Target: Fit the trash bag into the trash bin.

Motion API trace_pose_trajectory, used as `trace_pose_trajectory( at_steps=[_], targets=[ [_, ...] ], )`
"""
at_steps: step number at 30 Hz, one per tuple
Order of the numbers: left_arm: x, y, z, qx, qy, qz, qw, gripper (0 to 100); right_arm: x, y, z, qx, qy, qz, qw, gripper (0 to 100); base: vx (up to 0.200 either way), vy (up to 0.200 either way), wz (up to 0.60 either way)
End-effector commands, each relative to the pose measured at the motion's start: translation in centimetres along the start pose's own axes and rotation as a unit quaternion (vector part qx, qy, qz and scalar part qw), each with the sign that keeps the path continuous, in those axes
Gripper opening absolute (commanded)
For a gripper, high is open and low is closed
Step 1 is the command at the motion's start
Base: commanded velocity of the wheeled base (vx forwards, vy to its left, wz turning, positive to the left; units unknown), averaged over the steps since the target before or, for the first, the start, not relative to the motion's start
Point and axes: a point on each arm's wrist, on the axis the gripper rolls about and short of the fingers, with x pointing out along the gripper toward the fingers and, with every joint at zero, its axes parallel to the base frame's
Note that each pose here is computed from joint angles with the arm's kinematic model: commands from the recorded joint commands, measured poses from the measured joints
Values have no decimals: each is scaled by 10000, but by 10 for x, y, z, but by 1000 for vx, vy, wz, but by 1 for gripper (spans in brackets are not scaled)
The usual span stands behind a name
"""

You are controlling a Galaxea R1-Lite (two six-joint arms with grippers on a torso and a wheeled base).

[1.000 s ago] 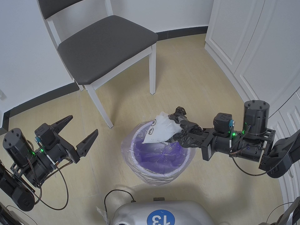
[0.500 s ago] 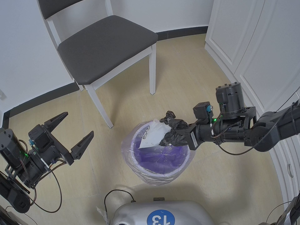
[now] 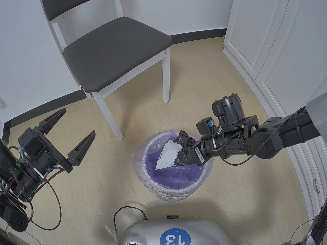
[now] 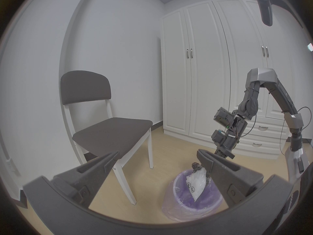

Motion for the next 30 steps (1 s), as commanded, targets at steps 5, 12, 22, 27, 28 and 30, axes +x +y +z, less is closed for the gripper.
trace_pose_trajectory(
  at_steps=[5,12,22,27,28,30],
  targets=[
    [-4,2,7,84,-185,91,9998,100,40,-4,-17,-55,370,2,9993,0,0,0,0],
    [-2,2,3,64,-109,67,9999,100,58,-15,-21,-60,501,-67,9987,0,0,0,0],
    [1,1,-3,44,19,37,10000,100,105,-21,-35,-15,798,-48,9968,0,0,0,0],
    [2,2,-4,38,43,39,10000,100,121,-23,-39,-8,830,-55,9965,0,0,0,0],
    [2,1,-5,31,64,34,10000,100,126,-24,-41,3,846,-64,9964,0,0,0,0],
    [2,1,-5,36,71,33,10000,100,130,-26,-43,12,870,-110,9961,0,0,0,0]
  ],
)
